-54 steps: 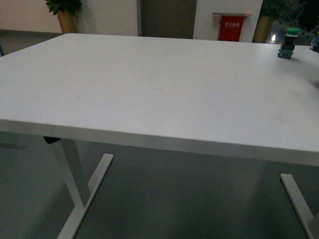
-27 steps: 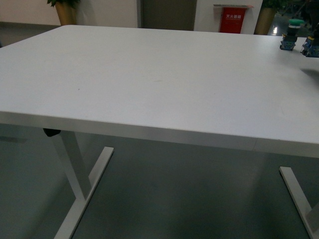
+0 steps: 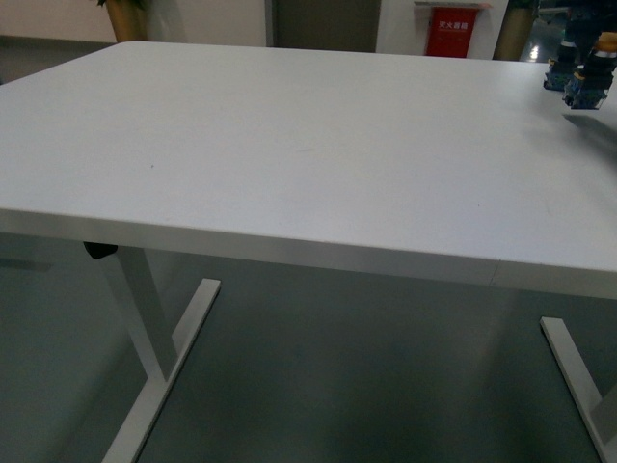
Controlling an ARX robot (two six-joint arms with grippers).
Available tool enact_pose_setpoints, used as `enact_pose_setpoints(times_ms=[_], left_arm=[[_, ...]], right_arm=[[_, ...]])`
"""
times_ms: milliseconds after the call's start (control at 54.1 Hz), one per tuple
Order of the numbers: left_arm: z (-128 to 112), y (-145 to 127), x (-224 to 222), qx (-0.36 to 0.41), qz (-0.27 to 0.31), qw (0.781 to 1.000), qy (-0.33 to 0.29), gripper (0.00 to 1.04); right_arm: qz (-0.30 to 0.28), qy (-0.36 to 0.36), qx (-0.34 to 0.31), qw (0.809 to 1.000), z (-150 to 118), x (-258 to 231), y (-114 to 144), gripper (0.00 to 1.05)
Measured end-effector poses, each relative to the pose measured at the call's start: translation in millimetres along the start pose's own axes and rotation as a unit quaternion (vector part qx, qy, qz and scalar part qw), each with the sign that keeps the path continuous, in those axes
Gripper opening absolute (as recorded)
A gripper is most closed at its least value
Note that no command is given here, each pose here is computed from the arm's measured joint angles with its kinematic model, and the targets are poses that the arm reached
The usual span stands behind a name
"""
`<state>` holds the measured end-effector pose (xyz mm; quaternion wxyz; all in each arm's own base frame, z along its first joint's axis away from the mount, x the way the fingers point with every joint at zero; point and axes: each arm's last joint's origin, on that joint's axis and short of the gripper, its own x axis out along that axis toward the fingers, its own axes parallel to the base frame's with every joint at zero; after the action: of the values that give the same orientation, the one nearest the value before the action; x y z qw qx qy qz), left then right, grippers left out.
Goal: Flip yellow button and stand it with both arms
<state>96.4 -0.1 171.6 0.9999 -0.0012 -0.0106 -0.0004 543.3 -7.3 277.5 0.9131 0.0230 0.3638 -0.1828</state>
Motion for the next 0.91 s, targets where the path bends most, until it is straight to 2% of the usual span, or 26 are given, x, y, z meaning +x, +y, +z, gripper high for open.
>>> enact_pose_setpoints(times_ms=[610, 703, 721, 740, 758, 795, 906], left_arm=[[0, 0, 0, 0.0, 0.0, 1.0, 0.0, 0.99], [0, 0, 0, 0.0, 0.0, 1.0, 0.0, 0.99], [0, 0, 0, 0.0, 0.0, 1.0, 0.0, 0.99], [0, 0, 0, 0.0, 0.0, 1.0, 0.0, 0.99], [0, 0, 0, 0.0, 0.0, 1.0, 0.0, 0.99], [0, 0, 0, 0.0, 0.0, 1.0, 0.0, 0.99], [0, 0, 0, 0.0, 0.0, 1.0, 0.0, 0.99]], right_arm=[[-0.03, 0.014, -0.005, 0.999, -5, 17, -13, 0.36], [-0.023, 0.016, -0.008, 1.0, -6, 19, -11, 0.55], [-0.023, 0.016, -0.008, 1.0, -6, 19, -11, 0.55], [-0.02, 0.015, -0.009, 1.0, -6, 20, -11, 0.62], [-0.019, 0.015, -0.01, 1.0, -7, 20, -11, 0.64], [-0.017, 0.013, -0.012, 1.0, -8, 23, -9, 0.74], [-0.013, 0.003, -0.019, 1.0, -6, 25, -9, 0.96]])
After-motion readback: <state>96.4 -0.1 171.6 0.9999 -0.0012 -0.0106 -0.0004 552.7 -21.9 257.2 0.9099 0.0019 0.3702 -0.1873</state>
